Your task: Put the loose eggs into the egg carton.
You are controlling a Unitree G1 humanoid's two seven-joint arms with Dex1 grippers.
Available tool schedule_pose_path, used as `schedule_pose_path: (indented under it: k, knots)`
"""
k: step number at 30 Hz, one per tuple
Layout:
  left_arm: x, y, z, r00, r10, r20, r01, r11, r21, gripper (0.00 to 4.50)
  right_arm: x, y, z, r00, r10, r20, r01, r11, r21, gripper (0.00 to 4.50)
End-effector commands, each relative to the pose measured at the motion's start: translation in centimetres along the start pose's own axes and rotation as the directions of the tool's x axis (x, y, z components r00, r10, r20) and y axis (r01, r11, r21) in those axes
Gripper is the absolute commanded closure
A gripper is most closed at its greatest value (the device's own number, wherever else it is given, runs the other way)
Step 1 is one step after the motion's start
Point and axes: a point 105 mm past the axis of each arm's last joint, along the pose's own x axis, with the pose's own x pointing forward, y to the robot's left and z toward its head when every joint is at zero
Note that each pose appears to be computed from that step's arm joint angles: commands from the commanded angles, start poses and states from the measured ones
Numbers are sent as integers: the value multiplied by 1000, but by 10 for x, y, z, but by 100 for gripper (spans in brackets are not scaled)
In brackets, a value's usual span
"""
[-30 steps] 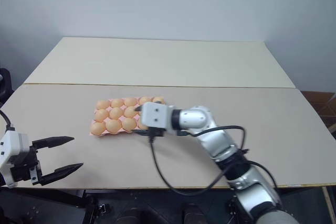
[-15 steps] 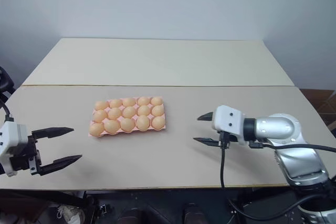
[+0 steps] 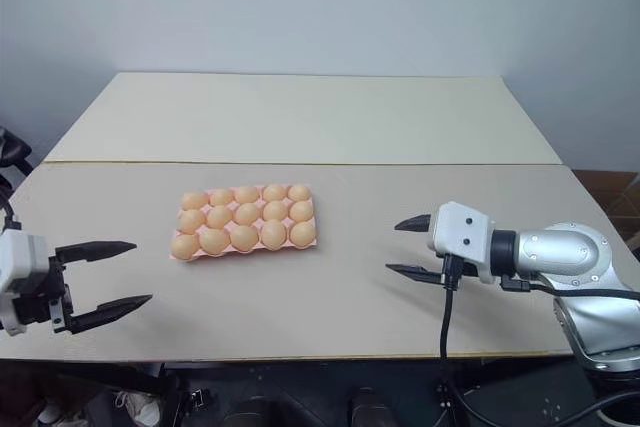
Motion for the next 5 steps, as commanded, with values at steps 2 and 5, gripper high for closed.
schedule_pose_path:
  k: [2, 5]
  knots:
    - [-1, 3, 14, 998, 31, 58, -33, 999, 38, 0, -6, -6, 10, 1000, -23, 12, 23, 999, -45, 107]
    - [0, 3, 16, 997, 17, 75, -18, 1000, 15, 0, -6, -8, 11, 1000, -24, 16, 25, 998, -50, 107]
